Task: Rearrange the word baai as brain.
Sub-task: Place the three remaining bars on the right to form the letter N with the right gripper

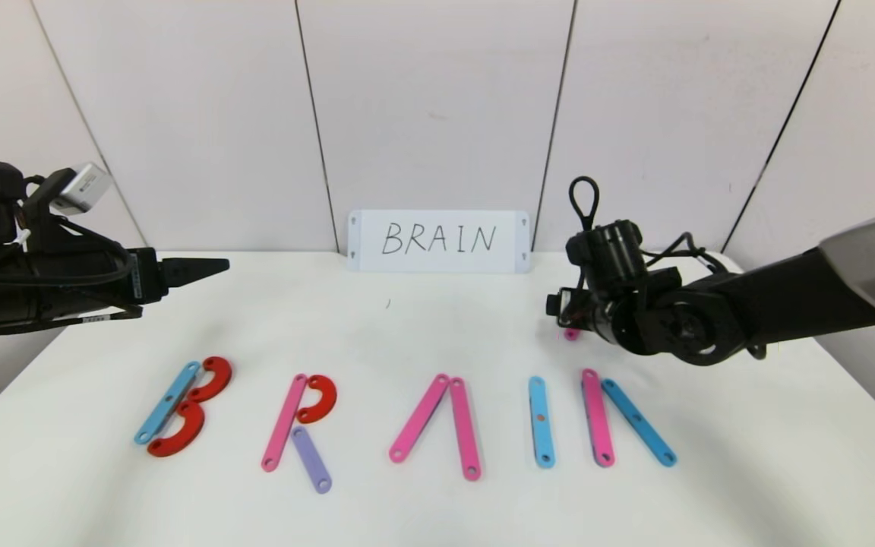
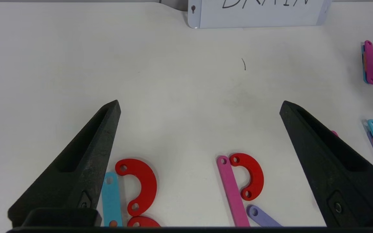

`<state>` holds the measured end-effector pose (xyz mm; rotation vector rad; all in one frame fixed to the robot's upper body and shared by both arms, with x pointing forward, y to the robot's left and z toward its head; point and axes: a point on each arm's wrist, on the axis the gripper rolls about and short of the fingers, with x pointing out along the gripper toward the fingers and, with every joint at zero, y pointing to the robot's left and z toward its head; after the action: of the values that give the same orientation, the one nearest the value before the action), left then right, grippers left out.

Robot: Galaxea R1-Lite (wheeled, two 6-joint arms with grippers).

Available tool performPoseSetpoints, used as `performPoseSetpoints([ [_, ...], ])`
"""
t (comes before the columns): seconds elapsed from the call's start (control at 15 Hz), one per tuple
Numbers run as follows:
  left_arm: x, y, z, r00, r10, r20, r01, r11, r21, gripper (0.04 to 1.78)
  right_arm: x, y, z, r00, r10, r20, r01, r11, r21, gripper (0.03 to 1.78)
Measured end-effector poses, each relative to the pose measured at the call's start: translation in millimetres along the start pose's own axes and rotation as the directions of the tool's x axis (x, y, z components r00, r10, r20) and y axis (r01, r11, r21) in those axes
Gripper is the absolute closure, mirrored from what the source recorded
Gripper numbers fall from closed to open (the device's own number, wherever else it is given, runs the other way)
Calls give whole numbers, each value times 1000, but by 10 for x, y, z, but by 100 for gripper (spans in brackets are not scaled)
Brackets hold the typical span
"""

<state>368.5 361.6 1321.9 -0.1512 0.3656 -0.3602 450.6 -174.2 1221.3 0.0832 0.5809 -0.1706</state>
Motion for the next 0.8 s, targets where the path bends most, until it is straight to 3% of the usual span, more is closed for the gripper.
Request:
performPoseSetpoints([
  [0.47, 3, 4, -3, 1000, 1, -1, -1, 1000, -1, 9, 323, 97, -82, 999, -36, -14, 36, 998, 44, 8],
  [0.8, 5, 4, -3, 1000, 0, -2, 0, 1000, -1, 9, 478, 53, -61, 998, -59, -14, 60, 996, 67, 8],
])
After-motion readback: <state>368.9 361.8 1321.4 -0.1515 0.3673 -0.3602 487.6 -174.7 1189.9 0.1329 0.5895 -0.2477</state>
